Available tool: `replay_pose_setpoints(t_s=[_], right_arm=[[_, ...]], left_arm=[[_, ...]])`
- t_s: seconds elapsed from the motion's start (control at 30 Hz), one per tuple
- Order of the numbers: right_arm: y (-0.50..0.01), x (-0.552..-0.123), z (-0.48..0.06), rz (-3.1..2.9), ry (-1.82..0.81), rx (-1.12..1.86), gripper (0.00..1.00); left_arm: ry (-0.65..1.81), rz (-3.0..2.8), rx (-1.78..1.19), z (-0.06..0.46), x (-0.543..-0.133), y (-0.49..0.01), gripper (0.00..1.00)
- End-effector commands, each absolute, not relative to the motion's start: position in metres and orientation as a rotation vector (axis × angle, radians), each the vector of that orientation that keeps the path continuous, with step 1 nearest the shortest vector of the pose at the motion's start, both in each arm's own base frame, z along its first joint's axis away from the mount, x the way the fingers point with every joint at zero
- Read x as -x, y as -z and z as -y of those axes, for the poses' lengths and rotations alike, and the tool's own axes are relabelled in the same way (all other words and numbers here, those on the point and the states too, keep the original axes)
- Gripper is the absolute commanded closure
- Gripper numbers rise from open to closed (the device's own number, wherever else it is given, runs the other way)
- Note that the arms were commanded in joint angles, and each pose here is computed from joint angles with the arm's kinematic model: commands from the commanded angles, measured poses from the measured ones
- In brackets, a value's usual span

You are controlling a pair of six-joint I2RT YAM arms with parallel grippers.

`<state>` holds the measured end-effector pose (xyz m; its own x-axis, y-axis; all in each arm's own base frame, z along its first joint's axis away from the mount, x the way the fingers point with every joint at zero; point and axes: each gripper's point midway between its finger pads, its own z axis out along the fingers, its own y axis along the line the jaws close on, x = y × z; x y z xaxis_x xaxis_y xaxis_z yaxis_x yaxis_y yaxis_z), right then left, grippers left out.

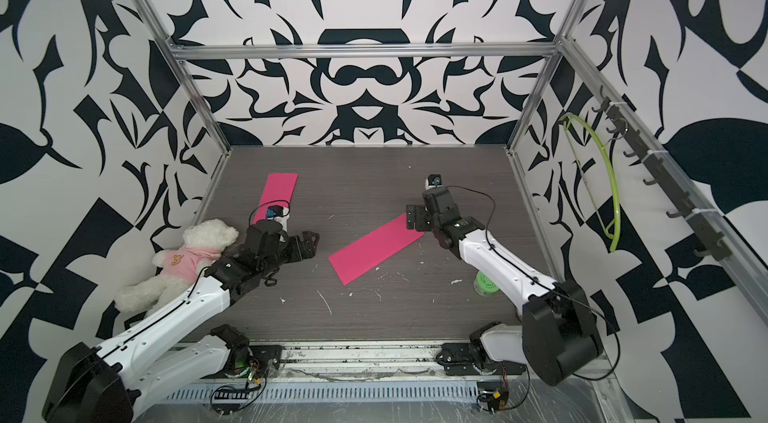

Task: Fold the rectangular paper in half along the long edge
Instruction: Reset both arms

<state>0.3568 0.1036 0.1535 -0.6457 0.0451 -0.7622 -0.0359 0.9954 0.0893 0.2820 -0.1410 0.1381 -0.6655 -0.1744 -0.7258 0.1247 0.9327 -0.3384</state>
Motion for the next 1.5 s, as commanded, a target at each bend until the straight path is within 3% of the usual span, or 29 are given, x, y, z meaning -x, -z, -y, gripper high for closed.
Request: replay_pose_setpoints(t_s=[0.0,0.17,0.33,0.73,1.47], right_arm=[[-0.173,-0.365,-0.059,-2.110,0.026,-0.055,0.00],[-0.168,-0.355,0.006,-1.980,0.165,-0.165,0.00],[-0.144,-0.359,0.027,-1.913,0.250,-0.196,0.00],[-0.091,-0.378,0.017,-1.925,0.196,-0.115,0.00],[-0.077,-0.387,0.006,-1.977,0.158,-0.049,0.00]], left_arm=[[0.294,-2.107,-0.145,0.124,-0.303,-0.162,0.01],[0.183,-2.069,-0.120,0.082,-0.326,-0.149,0.01],[0.119,-2.008,-0.068,0.047,-0.348,-0.145,0.01],[0.175,-1.940,-0.030,0.014,-0.393,-0.102,0.01],[0.143,-1.954,0.007,0.010,-0.394,-0.087,0.01]])
